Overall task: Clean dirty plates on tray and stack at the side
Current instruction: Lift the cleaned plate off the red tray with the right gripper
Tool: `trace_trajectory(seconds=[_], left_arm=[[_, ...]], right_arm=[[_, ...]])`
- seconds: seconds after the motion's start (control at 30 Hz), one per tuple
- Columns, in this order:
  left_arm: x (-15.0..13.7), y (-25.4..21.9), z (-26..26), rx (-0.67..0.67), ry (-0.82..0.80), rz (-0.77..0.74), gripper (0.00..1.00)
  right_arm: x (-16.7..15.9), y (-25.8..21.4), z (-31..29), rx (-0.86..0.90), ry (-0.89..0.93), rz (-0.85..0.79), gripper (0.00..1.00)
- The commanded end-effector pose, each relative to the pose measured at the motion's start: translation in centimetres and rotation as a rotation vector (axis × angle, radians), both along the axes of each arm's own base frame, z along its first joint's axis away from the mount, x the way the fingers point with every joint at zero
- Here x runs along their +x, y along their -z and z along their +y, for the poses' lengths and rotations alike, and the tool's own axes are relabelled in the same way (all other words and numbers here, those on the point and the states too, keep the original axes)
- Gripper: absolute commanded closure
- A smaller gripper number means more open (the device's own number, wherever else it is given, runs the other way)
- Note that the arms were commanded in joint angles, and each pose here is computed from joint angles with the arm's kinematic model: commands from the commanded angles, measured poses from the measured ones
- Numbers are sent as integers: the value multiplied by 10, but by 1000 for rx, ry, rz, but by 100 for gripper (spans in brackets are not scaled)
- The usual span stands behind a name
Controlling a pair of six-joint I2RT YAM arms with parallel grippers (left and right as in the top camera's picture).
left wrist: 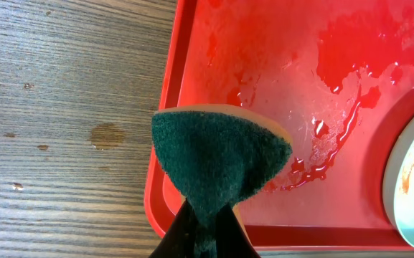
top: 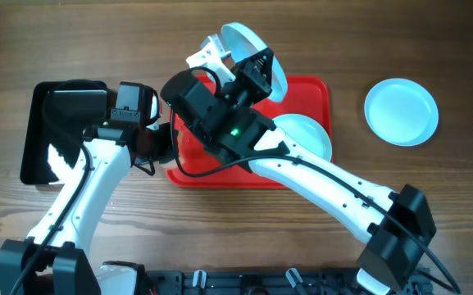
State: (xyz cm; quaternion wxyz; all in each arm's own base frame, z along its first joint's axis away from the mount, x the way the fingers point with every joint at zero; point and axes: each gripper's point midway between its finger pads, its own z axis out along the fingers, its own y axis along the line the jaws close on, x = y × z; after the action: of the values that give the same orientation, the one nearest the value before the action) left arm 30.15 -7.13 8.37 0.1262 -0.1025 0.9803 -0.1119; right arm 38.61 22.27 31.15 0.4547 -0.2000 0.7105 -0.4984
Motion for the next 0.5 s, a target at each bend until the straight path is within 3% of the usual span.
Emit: trace_trajectory(seconds=[0.0,0.47], left_arm=[[0,2,0,-11,10,6,96],[6,-4,-17,-101,40,-22,96]], right_arm=[[-3,-8,-3,11,48,-61,96],[-3,-8,-4,140,61,-147,96]])
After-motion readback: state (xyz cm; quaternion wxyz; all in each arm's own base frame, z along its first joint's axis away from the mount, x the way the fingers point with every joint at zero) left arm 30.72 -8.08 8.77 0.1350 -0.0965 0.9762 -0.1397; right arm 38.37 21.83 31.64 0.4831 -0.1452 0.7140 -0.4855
